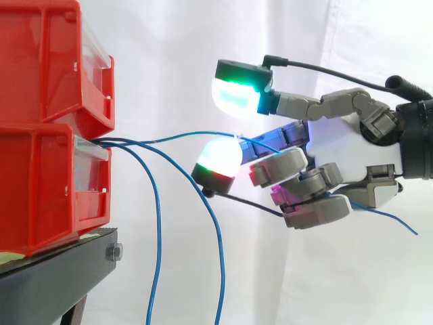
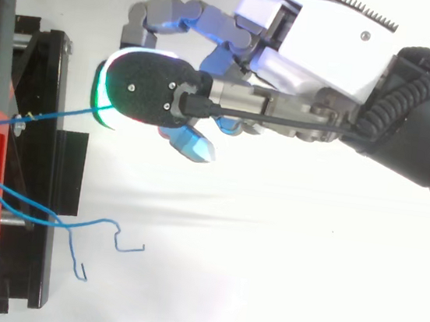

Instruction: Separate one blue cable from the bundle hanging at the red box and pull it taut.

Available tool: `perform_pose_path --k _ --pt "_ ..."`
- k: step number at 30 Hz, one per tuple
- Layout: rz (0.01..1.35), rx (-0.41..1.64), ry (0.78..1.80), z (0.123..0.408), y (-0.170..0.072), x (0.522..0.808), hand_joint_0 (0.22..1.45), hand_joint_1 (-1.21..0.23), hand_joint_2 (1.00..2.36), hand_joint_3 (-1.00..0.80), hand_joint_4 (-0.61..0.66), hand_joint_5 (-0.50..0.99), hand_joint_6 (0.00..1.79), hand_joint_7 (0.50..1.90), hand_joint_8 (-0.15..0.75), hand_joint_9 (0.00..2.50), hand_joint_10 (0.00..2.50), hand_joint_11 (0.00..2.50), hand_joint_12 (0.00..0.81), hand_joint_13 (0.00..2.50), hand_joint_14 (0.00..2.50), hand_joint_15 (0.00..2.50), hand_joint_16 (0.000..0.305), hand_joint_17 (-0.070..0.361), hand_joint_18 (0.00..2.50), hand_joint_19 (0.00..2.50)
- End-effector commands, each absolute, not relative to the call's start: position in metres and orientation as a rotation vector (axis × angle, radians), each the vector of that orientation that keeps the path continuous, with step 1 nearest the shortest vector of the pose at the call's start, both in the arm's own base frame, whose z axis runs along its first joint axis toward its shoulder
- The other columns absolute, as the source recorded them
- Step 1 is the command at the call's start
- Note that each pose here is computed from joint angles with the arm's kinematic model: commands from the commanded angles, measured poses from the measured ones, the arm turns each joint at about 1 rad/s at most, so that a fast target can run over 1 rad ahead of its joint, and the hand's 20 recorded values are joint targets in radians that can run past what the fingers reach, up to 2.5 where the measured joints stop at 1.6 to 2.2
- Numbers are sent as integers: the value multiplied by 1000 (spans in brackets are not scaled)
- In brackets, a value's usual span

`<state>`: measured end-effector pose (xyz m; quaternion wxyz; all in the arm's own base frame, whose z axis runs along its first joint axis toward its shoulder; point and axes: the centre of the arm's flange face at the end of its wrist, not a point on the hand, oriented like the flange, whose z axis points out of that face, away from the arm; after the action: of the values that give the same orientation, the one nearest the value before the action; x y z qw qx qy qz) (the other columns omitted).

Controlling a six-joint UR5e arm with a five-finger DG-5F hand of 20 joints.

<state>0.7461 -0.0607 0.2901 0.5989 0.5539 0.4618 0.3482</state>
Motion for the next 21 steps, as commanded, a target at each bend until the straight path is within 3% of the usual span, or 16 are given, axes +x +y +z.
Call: perform_pose_path --k 1,6,16,21 --pt "816 1278 1048 291 -61 748 653 -455 1011 -377 206 -80 502 1382 271 1363 3 2004 326 1146 1912 1754 38 85 1336 1754" --pt "807 1283 1041 291 -62 747 677 -570 1024 -183 180 -80 501 1406 277 1351 2 1992 328 1148 1918 1743 37 84 1336 1748" --pt "791 1294 1018 291 -61 747 666 -584 1022 -218 172 -89 535 1460 272 1349 0 2042 328 1146 1930 1736 37 84 1344 1729" --pt "812 1298 1021 291 -48 748 576 -486 1000 -500 159 -100 589 1371 282 1341 72 2027 333 1135 1965 1732 40 90 1350 1744"
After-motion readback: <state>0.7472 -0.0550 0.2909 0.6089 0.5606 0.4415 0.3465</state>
